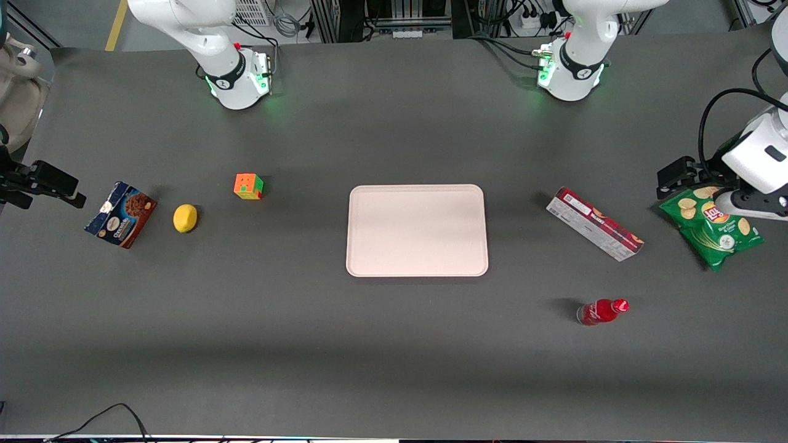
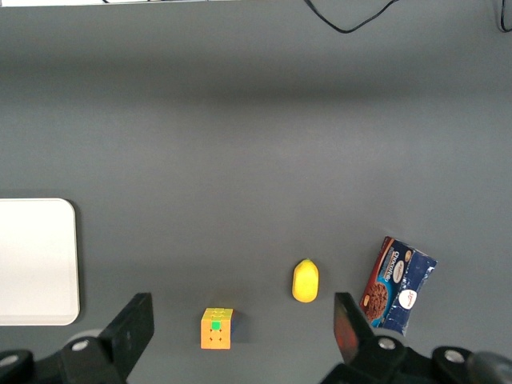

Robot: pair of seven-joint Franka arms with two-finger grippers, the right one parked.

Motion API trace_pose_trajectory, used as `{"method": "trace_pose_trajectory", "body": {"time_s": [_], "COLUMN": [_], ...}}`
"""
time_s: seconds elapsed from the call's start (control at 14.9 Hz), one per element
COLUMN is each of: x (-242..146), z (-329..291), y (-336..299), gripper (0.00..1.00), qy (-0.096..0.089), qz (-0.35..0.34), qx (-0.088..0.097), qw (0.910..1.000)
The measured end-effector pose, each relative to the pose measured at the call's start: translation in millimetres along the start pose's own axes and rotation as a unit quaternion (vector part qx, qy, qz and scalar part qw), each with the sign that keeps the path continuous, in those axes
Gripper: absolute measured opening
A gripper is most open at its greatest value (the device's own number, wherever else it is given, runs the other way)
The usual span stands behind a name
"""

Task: Place red cookie box on tray
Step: 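Move the left gripper down over the red plaid shortbread box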

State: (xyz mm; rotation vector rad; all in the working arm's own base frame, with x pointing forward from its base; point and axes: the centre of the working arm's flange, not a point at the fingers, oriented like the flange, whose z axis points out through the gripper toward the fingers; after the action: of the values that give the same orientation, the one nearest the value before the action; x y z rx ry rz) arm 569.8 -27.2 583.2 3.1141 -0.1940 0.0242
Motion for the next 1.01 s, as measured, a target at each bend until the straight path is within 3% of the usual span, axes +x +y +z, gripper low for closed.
{"method": "trace_pose_trajectory", "body": {"time_s": [0.67, 0.87, 1.01], "x": [0, 8, 13], "z": [3, 27, 54], "y": [-3, -3, -3], "gripper": [1.00, 1.00, 1.00], "qy": [-0.014, -0.036, -0.060], "qz": [-0.013, -0.080, -0.158], "qx": [-0.003, -0.015, -0.020], "qw": [0.9998, 0.9960, 0.9855]}}
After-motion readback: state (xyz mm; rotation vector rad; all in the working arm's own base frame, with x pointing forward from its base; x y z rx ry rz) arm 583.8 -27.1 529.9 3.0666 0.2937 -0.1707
